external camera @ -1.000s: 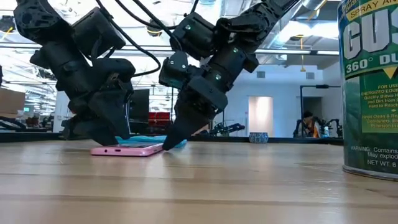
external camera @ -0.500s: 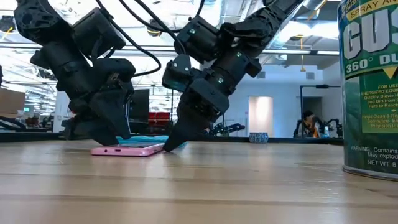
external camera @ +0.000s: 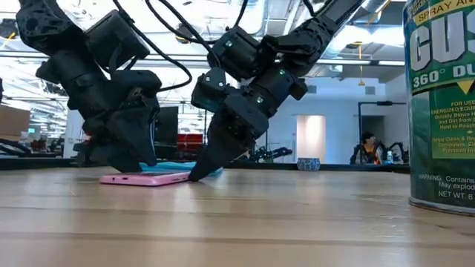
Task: Apply microfiber cloth
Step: Spray the device using the spray bottle
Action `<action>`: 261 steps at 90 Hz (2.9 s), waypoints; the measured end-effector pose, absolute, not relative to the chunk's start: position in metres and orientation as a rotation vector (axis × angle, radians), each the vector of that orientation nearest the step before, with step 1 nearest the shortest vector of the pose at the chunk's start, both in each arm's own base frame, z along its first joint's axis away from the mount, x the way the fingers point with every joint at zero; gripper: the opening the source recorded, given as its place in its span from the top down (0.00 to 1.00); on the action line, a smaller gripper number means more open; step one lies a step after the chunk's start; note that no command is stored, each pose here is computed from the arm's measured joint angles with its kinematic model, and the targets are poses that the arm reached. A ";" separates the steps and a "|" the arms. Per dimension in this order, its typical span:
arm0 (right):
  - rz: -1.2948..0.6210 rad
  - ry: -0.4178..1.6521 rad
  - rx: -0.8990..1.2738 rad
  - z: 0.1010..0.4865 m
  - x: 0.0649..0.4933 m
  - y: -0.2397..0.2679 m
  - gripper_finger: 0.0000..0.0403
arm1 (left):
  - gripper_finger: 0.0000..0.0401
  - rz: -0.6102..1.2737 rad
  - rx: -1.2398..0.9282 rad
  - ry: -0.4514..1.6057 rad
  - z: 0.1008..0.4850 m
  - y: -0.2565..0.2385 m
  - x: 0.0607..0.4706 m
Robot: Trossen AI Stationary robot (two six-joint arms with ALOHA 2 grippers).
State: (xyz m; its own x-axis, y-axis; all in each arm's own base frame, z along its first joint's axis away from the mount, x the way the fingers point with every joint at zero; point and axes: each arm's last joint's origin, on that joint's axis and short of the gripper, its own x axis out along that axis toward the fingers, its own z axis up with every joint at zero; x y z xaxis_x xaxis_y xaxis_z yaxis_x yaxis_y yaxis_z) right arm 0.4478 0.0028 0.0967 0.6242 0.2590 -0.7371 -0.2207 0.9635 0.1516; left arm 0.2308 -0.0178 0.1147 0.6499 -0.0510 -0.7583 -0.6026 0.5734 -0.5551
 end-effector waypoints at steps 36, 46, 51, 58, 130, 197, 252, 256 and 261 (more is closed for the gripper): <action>0.286 0.817 0.054 0.097 0.456 -0.003 1.00 | 0.60 0.361 -0.905 0.819 0.115 -0.018 0.231; 0.282 0.817 0.048 0.097 0.456 -0.003 1.00 | 0.60 0.346 -0.906 0.817 0.115 -0.018 0.231; 0.280 0.817 0.049 0.097 0.456 -0.004 1.00 | 0.60 0.336 -0.912 0.816 0.115 -0.018 0.232; 0.278 0.818 0.051 0.097 0.456 -0.005 1.00 | 0.60 0.325 -0.916 0.811 0.116 -0.020 0.232; 0.247 0.806 0.031 0.097 0.458 -0.009 1.00 | 0.86 0.096 -0.909 0.811 0.125 -0.035 0.238; 0.210 0.833 0.040 0.096 0.455 -0.030 1.00 | 0.99 0.139 -0.609 0.677 0.143 -0.038 0.232; 0.244 0.877 0.050 0.134 0.430 -0.056 1.00 | 1.00 0.234 -0.317 0.558 0.185 -0.039 0.197; 0.248 0.886 0.057 0.135 0.426 -0.056 1.00 | 1.00 0.238 -0.309 0.544 0.187 -0.038 0.196; 0.252 0.889 0.059 0.139 0.422 -0.056 1.00 | 1.00 0.242 -0.303 0.543 0.188 -0.038 0.194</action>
